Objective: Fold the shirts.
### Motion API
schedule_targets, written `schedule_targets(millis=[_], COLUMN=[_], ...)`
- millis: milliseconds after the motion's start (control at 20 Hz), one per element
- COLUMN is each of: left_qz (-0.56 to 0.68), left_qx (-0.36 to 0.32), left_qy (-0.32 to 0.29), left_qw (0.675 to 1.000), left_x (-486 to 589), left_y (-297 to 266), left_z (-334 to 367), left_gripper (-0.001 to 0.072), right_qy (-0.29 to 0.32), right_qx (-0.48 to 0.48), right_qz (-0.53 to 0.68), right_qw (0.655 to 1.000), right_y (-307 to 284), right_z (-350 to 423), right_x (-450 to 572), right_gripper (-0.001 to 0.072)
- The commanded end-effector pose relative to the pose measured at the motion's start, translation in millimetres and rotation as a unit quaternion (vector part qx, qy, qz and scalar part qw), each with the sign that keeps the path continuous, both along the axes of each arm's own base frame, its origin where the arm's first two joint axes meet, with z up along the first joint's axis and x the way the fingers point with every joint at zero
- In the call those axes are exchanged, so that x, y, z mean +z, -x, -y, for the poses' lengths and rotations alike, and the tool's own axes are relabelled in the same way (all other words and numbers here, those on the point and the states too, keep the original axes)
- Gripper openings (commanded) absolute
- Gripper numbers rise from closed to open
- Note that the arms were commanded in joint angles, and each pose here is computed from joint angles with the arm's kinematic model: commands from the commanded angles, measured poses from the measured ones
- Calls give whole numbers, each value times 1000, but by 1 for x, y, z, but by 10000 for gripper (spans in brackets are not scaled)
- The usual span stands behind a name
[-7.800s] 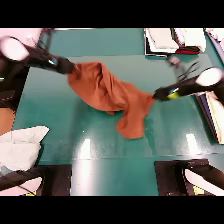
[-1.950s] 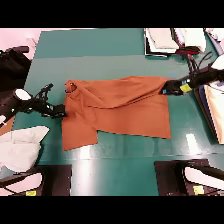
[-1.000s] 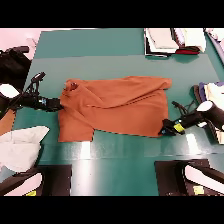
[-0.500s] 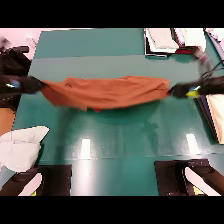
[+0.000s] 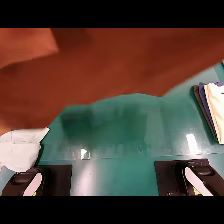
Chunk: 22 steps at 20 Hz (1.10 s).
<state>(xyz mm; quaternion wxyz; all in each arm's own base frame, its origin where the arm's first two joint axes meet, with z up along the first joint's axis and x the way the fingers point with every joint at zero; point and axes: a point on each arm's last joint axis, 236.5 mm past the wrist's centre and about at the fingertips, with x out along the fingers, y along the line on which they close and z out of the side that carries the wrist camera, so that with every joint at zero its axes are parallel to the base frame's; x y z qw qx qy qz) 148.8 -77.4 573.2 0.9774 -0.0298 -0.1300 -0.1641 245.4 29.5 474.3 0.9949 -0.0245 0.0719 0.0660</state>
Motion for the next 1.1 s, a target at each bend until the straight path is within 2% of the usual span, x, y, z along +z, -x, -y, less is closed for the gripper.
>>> schedule_targets(millis=[0,150,250,350,500,600,650,850,1050], left_qz=[10,-146,-263,-373,-520,-584,-599,-621,-616], left_qx=[16,8,-8,-23,-41,-34,-30,-19,-20], left_qy=[14,-11,-18,-17,-17,-1,2,23,22], left_qw=[1000,989,965,927,853,811,800,783,787], left_x=[14,-54,-118,-194,-329,-412,-446,-511,-519], left_y=[8,-70,-128,-186,-248,-277,-292,-340,-362], left_z=[-8,-6,-3,-1,0,-4,-7,-11,-12], left_gripper=[25,25,26,26,26,26,26,26,26], right_qy=[7,9,7,6,9,9,9,3,4], right_qx=[-26,-22,-21,-19,-13,-10,-8,-7,-5], right_qz=[-6,-91,-172,-259,-378,-438,-460,-505,-497], right_qw=[1000,996,985,966,926,899,888,863,868], right_y=[10,-34,-75,-111,-153,-174,-184,-227,-260], right_z=[12,13,16,17,20,21,22,23,24], right_x=[18,-25,-79,-144,-246,-311,-340,-417,-416], right_gripper=[15,15,15,15,15,15,15,15,16])
